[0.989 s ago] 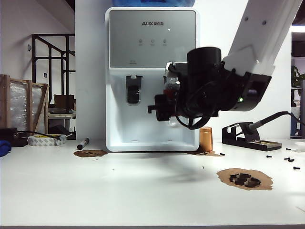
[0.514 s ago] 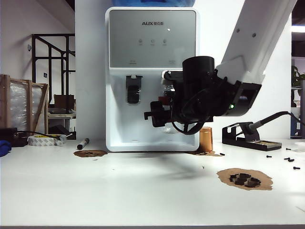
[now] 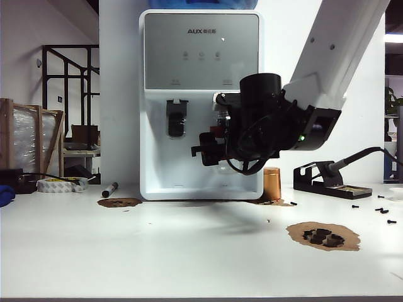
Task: Pick up the water bottle with two loops of red belts, then reach the front water dispenser and gently press the gray-black baffle horizontally to get a little water.
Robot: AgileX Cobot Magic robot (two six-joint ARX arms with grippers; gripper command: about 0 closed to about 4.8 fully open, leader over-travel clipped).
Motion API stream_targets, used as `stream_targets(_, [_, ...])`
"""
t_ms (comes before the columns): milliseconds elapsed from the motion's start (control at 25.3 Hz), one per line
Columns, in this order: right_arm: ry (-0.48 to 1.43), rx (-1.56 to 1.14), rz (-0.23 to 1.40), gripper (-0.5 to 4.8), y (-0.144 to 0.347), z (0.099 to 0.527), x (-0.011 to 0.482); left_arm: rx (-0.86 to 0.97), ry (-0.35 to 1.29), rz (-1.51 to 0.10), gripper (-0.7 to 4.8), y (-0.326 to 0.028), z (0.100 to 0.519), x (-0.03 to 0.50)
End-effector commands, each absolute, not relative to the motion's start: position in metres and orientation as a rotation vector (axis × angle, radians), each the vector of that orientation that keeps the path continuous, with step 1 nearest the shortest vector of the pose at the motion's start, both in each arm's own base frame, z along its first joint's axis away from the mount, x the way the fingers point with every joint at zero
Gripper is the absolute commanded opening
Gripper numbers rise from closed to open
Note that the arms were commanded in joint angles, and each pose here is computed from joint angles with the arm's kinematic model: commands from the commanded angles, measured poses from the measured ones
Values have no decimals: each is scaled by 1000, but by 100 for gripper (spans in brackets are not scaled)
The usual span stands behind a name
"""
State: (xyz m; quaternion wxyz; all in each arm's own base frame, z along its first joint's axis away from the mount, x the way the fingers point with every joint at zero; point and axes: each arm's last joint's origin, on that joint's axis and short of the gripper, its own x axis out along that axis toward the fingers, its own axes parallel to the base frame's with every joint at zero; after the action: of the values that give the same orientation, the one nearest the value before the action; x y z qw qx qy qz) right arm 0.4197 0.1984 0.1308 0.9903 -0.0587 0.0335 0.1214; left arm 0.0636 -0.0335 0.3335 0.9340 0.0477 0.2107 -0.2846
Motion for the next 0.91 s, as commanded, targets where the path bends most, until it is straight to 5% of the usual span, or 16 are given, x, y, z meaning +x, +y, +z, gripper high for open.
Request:
stream_targets(40, [42, -109, 212, -5, 195, 137, 423, 97, 422, -589, -1, -34, 335, 64])
stream_targets(910, [-5, -111, 226, -4, 190, 144, 396, 97, 423, -589, -1, -34, 335, 64])
